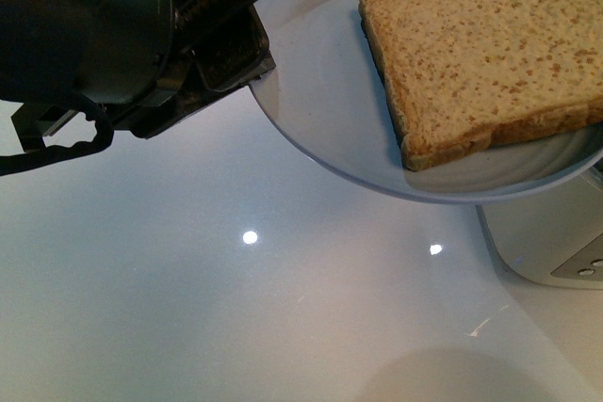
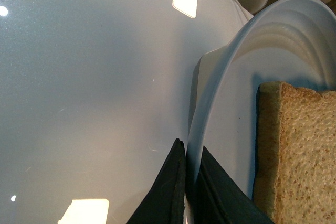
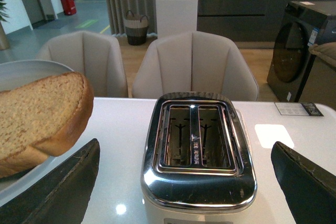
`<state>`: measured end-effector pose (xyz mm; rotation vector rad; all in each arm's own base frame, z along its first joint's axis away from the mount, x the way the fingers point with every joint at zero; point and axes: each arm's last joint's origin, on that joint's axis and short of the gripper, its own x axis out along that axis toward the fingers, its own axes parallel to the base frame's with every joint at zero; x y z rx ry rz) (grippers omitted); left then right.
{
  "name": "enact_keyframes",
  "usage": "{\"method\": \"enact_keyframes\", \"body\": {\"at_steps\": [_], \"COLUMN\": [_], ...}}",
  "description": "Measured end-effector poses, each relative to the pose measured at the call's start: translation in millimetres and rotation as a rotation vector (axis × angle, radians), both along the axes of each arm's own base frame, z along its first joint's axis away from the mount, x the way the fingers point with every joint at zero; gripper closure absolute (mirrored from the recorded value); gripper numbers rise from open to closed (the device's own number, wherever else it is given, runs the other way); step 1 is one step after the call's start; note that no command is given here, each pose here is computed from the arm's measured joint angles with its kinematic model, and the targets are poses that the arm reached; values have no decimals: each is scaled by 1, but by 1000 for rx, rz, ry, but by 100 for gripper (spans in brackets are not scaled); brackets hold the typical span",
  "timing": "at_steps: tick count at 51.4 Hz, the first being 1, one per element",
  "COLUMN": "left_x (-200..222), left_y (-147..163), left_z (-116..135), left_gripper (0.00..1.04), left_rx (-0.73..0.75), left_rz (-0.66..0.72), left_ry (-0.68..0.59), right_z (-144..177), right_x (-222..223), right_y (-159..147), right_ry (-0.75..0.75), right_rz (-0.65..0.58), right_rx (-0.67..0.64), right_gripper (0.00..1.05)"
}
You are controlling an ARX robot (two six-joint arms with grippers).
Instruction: Left arm holds plate, right arm toasts bread
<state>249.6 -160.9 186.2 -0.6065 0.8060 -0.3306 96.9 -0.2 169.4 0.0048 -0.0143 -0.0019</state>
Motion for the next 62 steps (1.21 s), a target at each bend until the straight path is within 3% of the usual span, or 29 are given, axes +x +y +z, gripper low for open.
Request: {"method": "enact_keyframes", "body": {"at_steps": [46,53,62], "left_x": [-4,-5,-4], "left_y": [-6,-7,-7], "left_z": [0,0,0], "left_gripper": [102,102,102], "left_rx": [-21,-21,-19], "left_rz": [-8,-10,-6], "left_ry": [16,17,16], "right_z": [0,-9,-5], "right_x": [0,3,7], "right_y": [0,0,-1], "right_ry": [0,435,436], "right_rz": [0,-73,-86], "right_rx": [0,135,194], "right_gripper": [9,9,9]}}
